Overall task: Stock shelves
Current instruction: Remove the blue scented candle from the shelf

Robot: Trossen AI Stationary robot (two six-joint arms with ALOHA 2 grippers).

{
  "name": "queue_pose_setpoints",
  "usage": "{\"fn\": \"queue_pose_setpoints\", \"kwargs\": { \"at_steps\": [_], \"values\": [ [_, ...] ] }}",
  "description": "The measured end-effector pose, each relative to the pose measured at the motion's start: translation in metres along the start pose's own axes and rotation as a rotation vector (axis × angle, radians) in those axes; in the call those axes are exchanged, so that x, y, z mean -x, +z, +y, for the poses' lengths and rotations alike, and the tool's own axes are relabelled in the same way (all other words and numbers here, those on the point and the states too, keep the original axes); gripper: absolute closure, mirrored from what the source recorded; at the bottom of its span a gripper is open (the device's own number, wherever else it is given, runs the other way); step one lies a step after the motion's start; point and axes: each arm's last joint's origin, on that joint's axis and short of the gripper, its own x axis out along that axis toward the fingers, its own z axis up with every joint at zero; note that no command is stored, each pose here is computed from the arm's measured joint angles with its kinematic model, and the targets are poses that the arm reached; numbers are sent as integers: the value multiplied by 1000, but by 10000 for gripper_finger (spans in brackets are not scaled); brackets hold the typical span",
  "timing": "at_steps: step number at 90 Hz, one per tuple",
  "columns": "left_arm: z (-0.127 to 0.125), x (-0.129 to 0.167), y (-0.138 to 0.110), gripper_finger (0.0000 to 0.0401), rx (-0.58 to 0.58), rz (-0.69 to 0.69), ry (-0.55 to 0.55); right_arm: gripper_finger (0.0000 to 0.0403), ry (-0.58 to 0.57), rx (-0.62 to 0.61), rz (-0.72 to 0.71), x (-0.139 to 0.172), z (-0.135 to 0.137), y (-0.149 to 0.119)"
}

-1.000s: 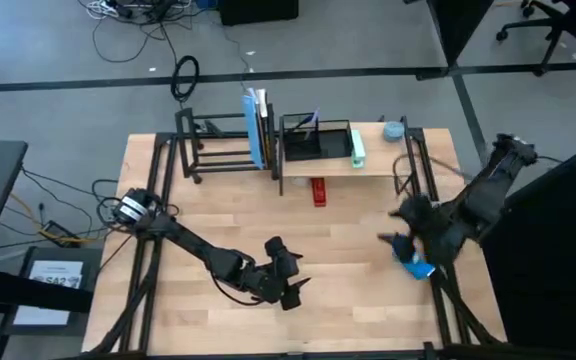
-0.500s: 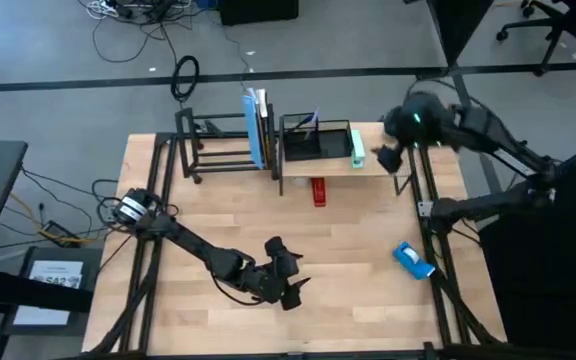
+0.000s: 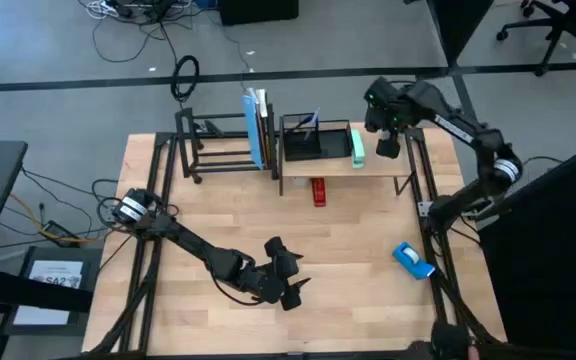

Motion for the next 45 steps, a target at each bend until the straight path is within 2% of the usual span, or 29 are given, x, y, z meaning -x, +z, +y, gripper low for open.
{"fn": "queue_pose_setpoints", "kwargs": {
  "at_steps": [13,30,45],
  "values": [
    [-1,0,0,117,4,7,-25,57,20,-61,18,-11,-15,-5],
    [-2,0,1,117,13,-2,-37,57,163,-170,-39,-17,-29,-18],
    [-2,0,1,117,13,-1,-37,64,205,-230,-43,-22,-32,-22]
  ]
}}
